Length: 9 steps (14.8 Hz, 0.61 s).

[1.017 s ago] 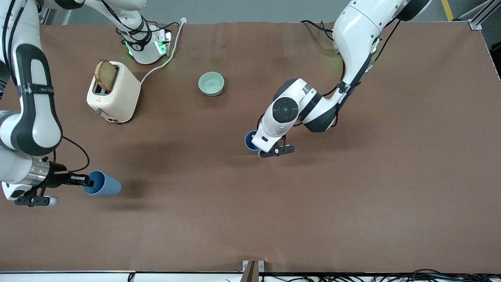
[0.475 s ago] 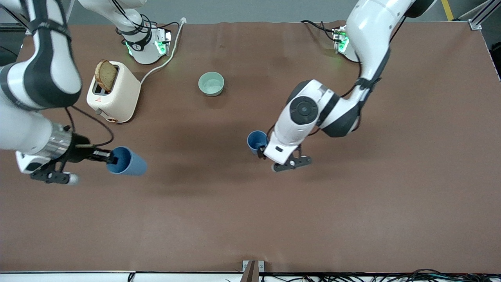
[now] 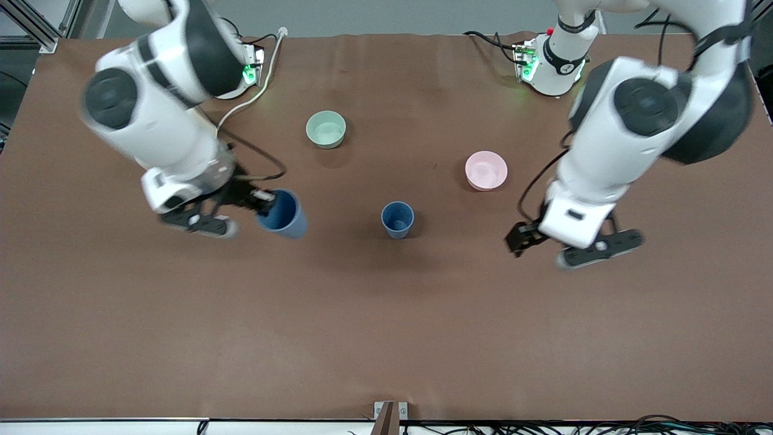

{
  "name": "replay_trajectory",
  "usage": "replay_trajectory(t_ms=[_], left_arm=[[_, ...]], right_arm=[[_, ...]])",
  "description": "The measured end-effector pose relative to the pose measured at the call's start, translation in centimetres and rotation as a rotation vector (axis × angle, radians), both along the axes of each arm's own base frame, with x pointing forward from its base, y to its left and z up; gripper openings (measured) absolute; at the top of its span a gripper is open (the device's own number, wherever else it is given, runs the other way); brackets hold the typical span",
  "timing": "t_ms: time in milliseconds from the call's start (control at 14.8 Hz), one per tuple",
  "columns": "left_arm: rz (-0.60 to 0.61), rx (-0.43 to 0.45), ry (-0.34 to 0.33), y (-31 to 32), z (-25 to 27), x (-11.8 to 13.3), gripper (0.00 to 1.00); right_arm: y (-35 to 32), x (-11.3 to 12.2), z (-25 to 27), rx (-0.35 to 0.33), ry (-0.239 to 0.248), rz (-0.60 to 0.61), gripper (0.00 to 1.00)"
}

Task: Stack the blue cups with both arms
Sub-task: 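Bring the right gripper's cup above the placed cup while the left gripper withdraws, then lower the held cup into the other cup and open the right gripper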

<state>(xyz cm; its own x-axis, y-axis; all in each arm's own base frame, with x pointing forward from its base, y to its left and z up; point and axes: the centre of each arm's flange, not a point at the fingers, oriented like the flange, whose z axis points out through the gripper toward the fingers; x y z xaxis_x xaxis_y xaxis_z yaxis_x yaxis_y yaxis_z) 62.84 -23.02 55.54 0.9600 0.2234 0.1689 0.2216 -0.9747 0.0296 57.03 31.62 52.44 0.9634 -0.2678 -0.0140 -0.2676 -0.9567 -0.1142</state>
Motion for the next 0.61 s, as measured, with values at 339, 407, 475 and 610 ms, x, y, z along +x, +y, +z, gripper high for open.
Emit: replay_trajectory(t_ms=[339, 407, 475, 610], left_arm=[[-0.136, 0.068, 0.04, 8.7, 8.6, -4.0, 1.0], [-0.164, 0.065, 0.051, 10.1, 9.9, -5.0, 1.0], [-0.19, 0.066, 0.071, 11.5, 10.9, -6.0, 1.0], [-0.22, 0.054, 0.104, 14.2, 12.3, -7.5, 1.0]], right_arm=[[12.7, -7.6, -1.1, -0.004, -0.055, -0.112, 0.05], [14.5, -8.6, -2.2, 0.0, -0.062, -0.134, 0.05], [16.2, -9.5, -3.6, -0.004, -0.066, -0.149, 0.05], [18.9, -10.5, -6.8, -0.023, -0.091, -0.17, 0.05]])
